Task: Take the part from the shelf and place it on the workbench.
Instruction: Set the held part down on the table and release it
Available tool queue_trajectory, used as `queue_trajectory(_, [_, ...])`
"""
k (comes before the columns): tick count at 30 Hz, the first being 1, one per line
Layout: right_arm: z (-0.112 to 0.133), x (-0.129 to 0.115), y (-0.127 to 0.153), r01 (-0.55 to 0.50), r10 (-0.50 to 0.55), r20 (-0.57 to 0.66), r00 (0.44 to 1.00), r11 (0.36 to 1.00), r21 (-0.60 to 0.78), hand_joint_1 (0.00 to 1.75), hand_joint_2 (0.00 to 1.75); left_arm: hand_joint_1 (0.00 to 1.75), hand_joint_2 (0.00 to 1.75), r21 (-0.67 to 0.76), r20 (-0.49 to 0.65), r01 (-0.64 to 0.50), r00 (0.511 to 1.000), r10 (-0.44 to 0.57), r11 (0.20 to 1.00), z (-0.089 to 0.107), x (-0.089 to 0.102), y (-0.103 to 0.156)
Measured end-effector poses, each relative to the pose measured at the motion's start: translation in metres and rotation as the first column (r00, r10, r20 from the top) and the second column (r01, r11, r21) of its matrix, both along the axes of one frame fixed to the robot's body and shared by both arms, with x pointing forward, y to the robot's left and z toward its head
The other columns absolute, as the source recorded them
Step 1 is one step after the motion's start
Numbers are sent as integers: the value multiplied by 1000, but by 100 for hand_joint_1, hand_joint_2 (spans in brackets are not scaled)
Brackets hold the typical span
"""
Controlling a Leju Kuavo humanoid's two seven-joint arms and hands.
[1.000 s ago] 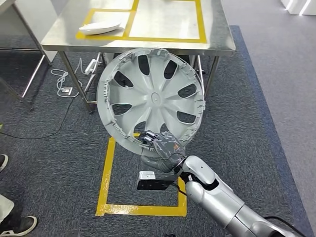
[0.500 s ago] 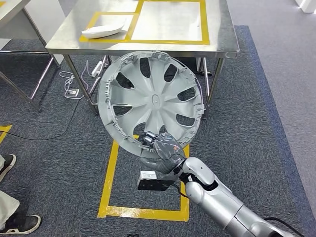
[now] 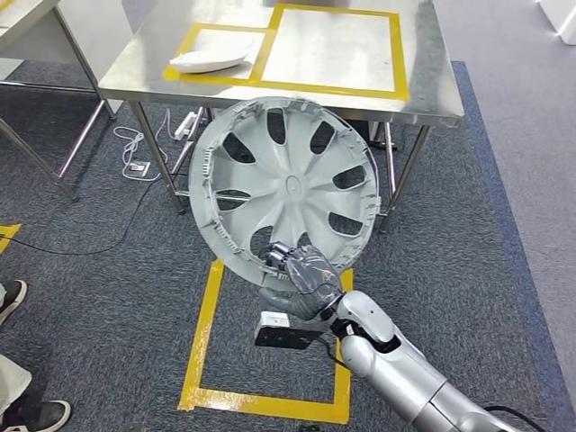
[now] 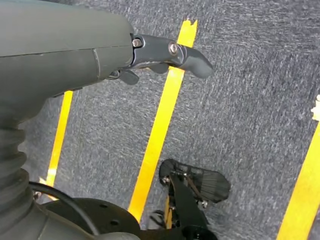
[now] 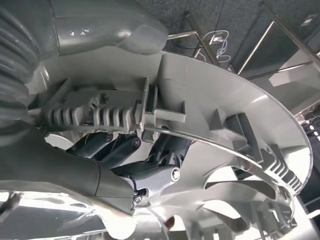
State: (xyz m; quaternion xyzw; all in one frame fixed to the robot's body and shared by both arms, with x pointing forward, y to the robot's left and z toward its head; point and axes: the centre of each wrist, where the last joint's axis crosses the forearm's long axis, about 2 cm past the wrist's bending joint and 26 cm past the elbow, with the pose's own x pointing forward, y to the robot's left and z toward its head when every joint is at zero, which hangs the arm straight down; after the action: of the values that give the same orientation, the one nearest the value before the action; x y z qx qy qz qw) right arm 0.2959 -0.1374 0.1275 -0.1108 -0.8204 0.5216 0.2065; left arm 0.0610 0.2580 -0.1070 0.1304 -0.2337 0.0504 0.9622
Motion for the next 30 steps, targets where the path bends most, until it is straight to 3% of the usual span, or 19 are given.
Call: queue_trajectory(30, [-1, -10, -3, 55, -57, 25, 998, 997, 62, 175, 175, 0, 175, 11, -12, 7, 1000, -7, 1000, 0, -2, 4])
